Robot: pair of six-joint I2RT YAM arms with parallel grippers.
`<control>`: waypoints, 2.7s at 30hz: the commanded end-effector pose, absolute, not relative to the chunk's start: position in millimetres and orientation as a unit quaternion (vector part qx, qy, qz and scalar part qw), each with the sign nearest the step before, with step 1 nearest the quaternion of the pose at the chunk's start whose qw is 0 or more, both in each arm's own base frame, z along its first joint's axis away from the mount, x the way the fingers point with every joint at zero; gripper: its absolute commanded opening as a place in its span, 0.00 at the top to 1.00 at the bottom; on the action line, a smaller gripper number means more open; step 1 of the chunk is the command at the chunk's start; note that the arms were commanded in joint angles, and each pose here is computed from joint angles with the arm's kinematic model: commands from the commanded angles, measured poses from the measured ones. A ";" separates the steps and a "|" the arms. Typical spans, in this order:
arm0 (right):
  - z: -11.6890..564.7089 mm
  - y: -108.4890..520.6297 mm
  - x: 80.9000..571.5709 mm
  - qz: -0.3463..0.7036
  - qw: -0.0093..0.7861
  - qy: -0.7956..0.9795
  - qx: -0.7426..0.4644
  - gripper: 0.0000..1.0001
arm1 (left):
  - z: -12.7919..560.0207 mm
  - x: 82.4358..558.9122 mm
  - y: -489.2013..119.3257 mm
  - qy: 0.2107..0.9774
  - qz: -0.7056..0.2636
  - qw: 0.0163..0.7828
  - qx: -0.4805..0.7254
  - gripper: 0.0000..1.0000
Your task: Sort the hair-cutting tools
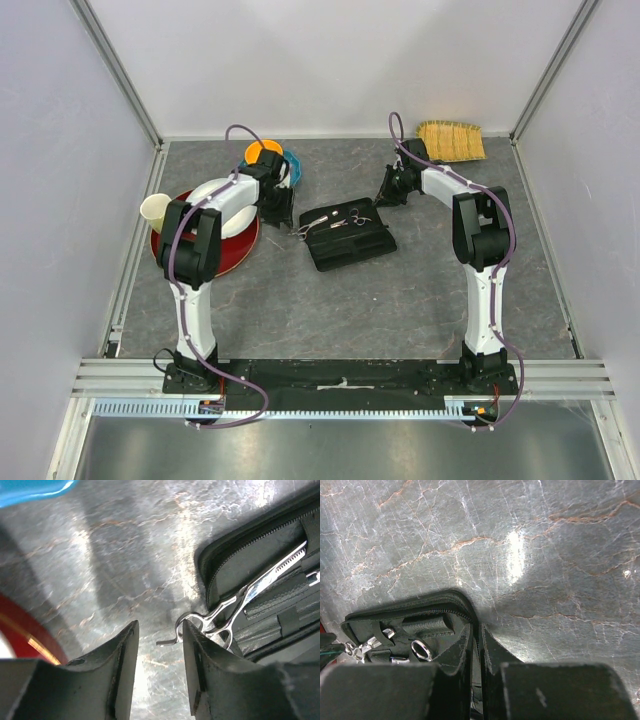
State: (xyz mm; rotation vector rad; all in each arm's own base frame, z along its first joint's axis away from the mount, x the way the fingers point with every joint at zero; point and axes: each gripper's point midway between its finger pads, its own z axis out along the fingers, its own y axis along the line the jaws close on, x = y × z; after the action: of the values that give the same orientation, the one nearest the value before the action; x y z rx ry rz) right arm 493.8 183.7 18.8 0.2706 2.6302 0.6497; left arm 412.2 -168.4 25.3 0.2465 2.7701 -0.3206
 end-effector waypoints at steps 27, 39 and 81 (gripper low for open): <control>-30.4 177.8 464.7 0.210 0.143 0.957 0.140 0.88 | 35.1 407.0 -213.2 0.919 -0.230 0.146 -0.286 0.39; -34.2 181.0 465.8 0.218 0.140 0.955 0.144 0.89 | 32.3 423.4 -218.4 0.931 -0.235 0.169 -0.224 0.46; -44.2 183.5 463.0 0.223 0.126 0.956 0.145 0.90 | 72.2 428.8 -229.0 0.942 -0.233 0.189 -0.150 0.45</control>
State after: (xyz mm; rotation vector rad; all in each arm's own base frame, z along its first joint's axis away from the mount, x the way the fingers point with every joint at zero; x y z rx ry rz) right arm 493.4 183.7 17.1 0.3906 2.6279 0.7502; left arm 418.3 -230.1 29.5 -0.5236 2.7466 -0.6900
